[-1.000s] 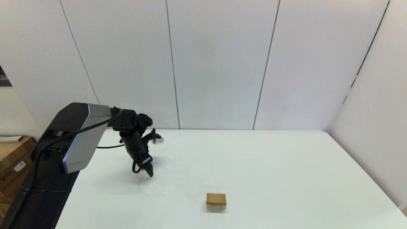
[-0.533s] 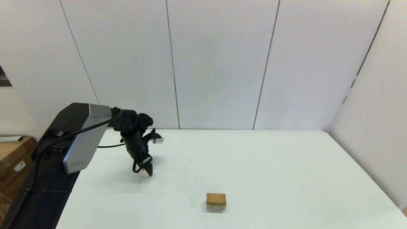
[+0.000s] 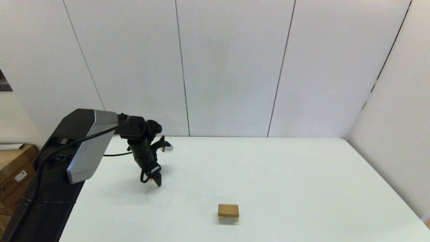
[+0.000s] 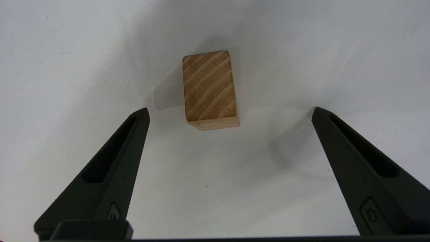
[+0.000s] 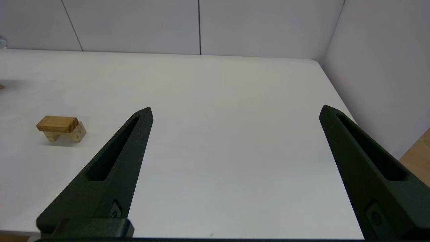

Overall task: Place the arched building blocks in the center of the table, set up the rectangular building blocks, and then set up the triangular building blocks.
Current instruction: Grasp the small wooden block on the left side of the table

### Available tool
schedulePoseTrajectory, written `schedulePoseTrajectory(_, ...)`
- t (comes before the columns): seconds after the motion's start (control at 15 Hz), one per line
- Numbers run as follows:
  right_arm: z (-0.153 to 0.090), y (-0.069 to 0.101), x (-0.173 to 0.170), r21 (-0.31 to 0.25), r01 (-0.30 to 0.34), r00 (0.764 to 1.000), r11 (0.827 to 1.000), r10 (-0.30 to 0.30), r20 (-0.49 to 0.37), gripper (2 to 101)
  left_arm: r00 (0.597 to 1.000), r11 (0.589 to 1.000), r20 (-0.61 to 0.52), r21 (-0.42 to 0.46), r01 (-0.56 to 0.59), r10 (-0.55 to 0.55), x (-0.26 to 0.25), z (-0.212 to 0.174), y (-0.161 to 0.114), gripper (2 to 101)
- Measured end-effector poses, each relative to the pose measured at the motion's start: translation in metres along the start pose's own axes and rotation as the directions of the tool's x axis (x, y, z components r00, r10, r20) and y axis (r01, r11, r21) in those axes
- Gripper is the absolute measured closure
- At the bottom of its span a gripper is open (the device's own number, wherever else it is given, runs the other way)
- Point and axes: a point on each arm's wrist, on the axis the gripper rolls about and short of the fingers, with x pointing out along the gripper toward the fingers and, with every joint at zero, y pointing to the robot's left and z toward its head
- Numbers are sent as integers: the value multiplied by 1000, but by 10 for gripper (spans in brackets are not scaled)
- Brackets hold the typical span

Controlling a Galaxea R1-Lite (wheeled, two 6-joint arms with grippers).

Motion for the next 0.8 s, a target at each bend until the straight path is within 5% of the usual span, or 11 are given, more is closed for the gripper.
schedulePoseTrajectory(0.8, 0, 0, 0, 0, 0, 1000, 1000, 0, 0, 43, 1000, 1000, -17, 6, 16, -16, 1, 0, -4, 54)
